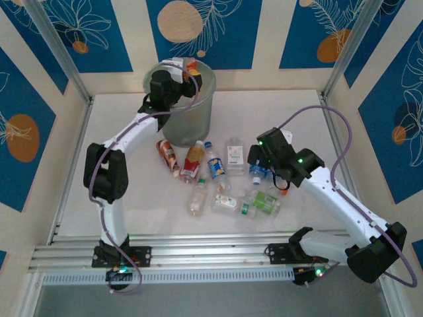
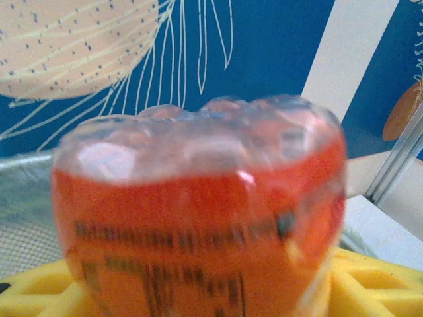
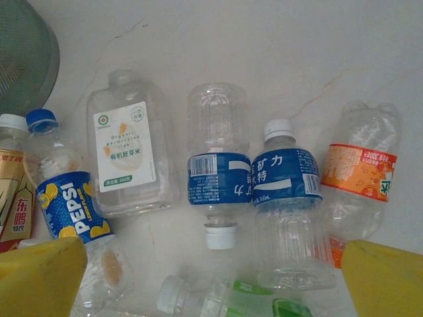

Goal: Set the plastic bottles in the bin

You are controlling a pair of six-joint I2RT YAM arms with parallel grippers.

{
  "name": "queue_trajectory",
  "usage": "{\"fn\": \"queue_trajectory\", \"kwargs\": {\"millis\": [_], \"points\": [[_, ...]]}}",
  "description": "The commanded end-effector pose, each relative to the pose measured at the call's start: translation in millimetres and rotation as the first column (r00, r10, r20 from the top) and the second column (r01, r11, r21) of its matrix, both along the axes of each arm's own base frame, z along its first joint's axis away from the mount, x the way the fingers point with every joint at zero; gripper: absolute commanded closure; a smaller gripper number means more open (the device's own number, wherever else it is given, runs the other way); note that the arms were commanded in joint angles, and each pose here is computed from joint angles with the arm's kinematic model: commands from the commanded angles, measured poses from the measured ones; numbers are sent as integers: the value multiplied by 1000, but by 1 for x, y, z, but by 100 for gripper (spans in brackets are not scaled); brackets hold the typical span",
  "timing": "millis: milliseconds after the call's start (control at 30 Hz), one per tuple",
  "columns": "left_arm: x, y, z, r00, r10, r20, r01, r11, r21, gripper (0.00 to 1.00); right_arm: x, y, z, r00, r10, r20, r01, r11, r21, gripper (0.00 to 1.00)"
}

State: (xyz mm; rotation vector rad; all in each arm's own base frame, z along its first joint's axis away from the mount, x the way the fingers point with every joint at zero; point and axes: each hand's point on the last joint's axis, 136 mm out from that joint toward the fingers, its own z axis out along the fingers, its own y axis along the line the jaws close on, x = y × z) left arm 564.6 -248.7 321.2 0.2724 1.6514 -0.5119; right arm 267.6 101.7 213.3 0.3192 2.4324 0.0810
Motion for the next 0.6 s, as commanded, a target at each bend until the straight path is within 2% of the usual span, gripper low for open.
{"fn": "queue_trajectory", "kwargs": {"millis": [0, 200, 567], "points": [[-1, -8, 1, 999, -36, 33, 35, 999, 4, 30, -4, -4, 3, 1000, -20, 11, 20, 1000, 6, 1], [-2, -9, -2, 999, -44, 16, 44, 999, 2, 20, -4, -3, 3, 1000, -19, 12, 19, 1000, 7, 1], [-8, 6, 28, 1000, 21, 16, -21, 1000, -5, 19, -5, -3, 4, 1000, -19, 12, 19, 1000, 4, 1]]}}
